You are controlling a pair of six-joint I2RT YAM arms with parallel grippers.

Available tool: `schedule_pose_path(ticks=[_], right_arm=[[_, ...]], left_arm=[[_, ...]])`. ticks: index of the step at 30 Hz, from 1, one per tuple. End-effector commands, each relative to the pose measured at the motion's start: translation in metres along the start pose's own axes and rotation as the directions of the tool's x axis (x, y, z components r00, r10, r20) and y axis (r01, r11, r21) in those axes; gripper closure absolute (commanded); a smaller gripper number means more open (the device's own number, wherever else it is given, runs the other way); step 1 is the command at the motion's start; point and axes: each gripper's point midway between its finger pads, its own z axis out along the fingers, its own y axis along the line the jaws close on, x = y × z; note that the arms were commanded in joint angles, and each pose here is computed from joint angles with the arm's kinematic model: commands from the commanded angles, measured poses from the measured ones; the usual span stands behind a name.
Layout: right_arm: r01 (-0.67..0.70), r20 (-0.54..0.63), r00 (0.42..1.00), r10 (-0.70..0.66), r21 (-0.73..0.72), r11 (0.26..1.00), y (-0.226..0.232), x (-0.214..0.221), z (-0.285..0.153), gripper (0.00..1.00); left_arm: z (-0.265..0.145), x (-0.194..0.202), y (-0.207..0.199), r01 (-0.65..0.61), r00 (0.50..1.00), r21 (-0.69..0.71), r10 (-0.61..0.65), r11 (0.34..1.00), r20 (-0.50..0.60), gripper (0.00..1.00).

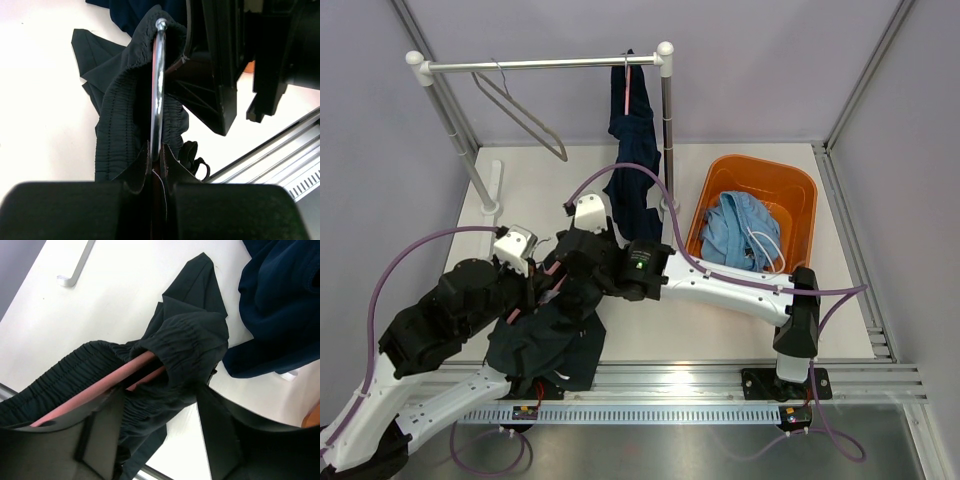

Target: Remove the shorts from the hanger

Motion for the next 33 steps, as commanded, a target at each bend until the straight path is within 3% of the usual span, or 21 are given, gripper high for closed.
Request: schedule_pose_path(ticks=[1, 10, 12, 13, 17, 20, 28, 33], right_arm=[[-0.082, 0.092, 0.993, 0.077, 0.052, 0.995, -0.004, -0.014, 0.009, 0.39], [-0.107, 0.1, 0.99, 0.097, 0.105, 0.989, -0.036, -0.013, 0.018, 0.44], [-0.108, 0.103, 0.99, 0.097, 0.103, 0.989, -0.041, -0.015, 0.02, 0.54], [-0.114, 0.11, 0.989, 0.103, 0.099, 0.989, -0.043, -0.018, 0.017, 0.66], [-0.109, 0.117, 0.988, 0.097, 0.105, 0.989, -0.049, -0.023, 0.017, 0.88], [-0.114, 0.13, 0.986, 0.099, 0.113, 0.987, -0.055, -0.029, 0.015, 0.97], [-0.142, 0.133, 0.984, 0.119, 0.178, 0.974, -0.103, -0.052, 0.017, 1.0], [-0.135, 0.149, 0.983, 0.106, 0.197, 0.971, -0.117, -0.071, 0.017, 1.0]], left_arm=[[-0.011, -0.022, -0.012, 0.004, 0.997, 0.072, -0.009, 0.997, 0.073, 1.0], [-0.018, -0.021, -0.01, 0.0, 0.998, 0.068, -0.005, 0.998, 0.068, 1.0], [-0.021, -0.02, -0.009, 0.0, 0.998, 0.063, -0.005, 0.998, 0.069, 1.0], [-0.021, -0.019, -0.008, 0.0, 0.998, 0.061, -0.004, 0.998, 0.066, 1.0], [-0.023, -0.017, -0.007, 0.0, 0.998, 0.062, -0.004, 0.998, 0.063, 1.0], [-0.025, -0.015, -0.005, 0.0, 0.998, 0.051, -0.003, 0.999, 0.058, 1.0], [-0.034, -0.005, -0.006, -0.029, 0.999, 0.078, 0.027, 0.997, 0.032, 1.0], [-0.047, 0.0, -0.018, -0.052, 0.998, 0.173, 0.043, 0.984, 0.055, 1.0]])
